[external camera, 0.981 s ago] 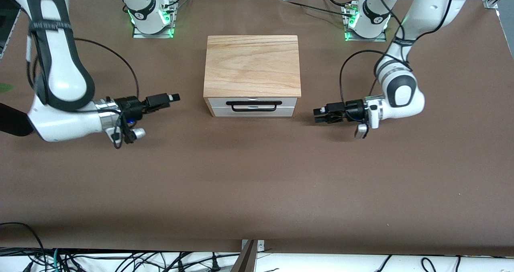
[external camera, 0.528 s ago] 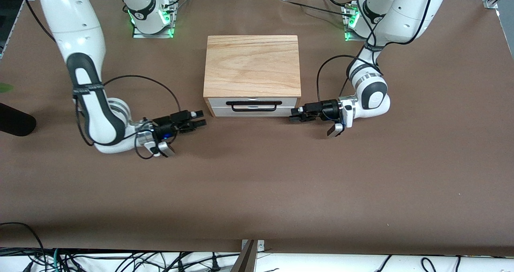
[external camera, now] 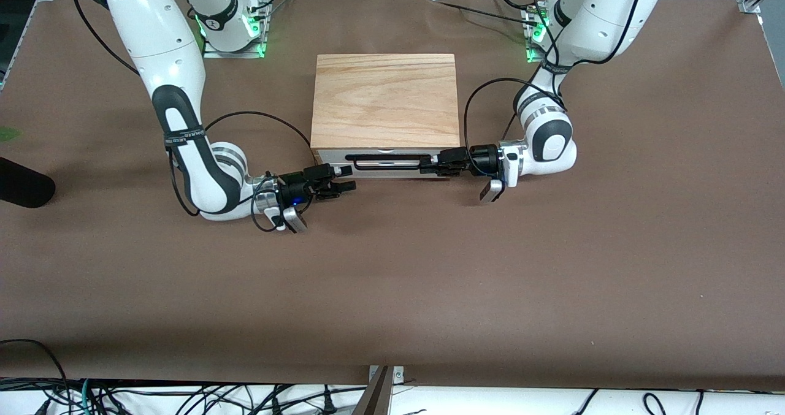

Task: Pull top drawer with both arms simultaneously
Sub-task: 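Grip the drawer front ends with the left and right grippers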

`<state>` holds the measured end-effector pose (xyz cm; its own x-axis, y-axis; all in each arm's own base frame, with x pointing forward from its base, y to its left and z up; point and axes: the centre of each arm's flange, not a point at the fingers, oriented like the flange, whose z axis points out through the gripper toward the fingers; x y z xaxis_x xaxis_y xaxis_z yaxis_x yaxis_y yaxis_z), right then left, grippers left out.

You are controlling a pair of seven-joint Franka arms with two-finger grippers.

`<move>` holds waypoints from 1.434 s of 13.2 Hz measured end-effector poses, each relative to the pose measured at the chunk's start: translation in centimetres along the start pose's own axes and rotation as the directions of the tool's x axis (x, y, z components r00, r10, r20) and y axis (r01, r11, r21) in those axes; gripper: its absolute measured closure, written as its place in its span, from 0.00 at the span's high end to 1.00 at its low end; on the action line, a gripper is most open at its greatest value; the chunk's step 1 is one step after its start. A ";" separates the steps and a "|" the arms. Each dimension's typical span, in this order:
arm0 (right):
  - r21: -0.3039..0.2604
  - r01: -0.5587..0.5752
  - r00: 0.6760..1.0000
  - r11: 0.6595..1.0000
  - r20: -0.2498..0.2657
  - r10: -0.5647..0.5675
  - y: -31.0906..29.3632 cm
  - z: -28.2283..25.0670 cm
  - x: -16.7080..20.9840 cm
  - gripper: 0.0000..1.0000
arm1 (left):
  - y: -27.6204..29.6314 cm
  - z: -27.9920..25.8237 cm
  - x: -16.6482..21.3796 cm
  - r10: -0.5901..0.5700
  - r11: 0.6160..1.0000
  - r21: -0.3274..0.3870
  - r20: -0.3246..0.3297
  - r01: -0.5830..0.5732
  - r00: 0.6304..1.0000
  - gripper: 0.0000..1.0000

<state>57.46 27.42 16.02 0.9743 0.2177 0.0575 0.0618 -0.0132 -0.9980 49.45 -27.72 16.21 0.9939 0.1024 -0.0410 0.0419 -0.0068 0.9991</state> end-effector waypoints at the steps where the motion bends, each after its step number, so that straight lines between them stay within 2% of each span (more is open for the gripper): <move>1: 0.001 0.019 1.000 1.000 -0.004 -0.019 0.5 0.1 -0.6 0.98 | 0.0 0.2 -0.2 0.003 1.000 0.002 0.004 -0.003 1.000 0.56; 4: 0.025 0.041 0.998 0.999 -0.039 -0.040 1.6 1.0 -1.9 0.94 | -0.1 0.3 -0.2 0.034 0.999 0.008 0.004 -0.034 0.999 0.57; 6: 0.032 0.060 0.997 0.998 -0.042 -0.059 2.3 2.0 -3.0 0.78 | -0.2 0.3 -0.3 0.057 0.998 0.010 0.004 -0.057 0.998 0.54; 7: 0.034 0.070 0.997 0.997 -0.045 -0.068 2.6 2.3 -3.6 0.77 | -0.2 0.3 -0.2 0.075 0.997 0.010 0.004 -0.075 0.997 0.54; 9: 0.048 0.078 0.996 0.996 -0.055 -0.075 2.7 2.5 -4.0 0.55 | -0.4 0.2 -0.2 0.099 0.995 0.020 0.001 -0.099 0.995 0.35; 10: 0.054 0.084 0.995 0.995 -0.054 -0.081 2.4 2.5 -3.9 0.42 | -0.7 0.2 -0.2 0.100 0.994 0.031 -0.002 -0.100 0.995 0.19; 12: 0.061 0.093 0.995 0.994 -0.051 -0.090 1.7 2.6 -3.8 0.21 | -0.7 0.2 -0.2 0.098 0.995 0.029 -0.004 -0.098 0.995 0.18; 13: 0.058 0.091 0.995 0.994 -0.052 -0.088 1.6 2.6 -3.9 0.15 | -0.7 0.2 -0.3 0.098 0.995 0.027 -0.004 -0.097 0.995 0.18; 19: 0.055 0.091 0.995 0.994 -0.053 -0.088 1.5 2.5 -3.9 0.15 | -0.8 0.3 -0.3 0.091 0.996 0.022 -0.011 -0.091 0.996 0.18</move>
<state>53.24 29.00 14.20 0.9752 0.1662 0.1460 0.1378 0.0601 -0.9886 49.14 -28.07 15.39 0.9924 0.1123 0.0500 -0.0461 -0.0377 0.9982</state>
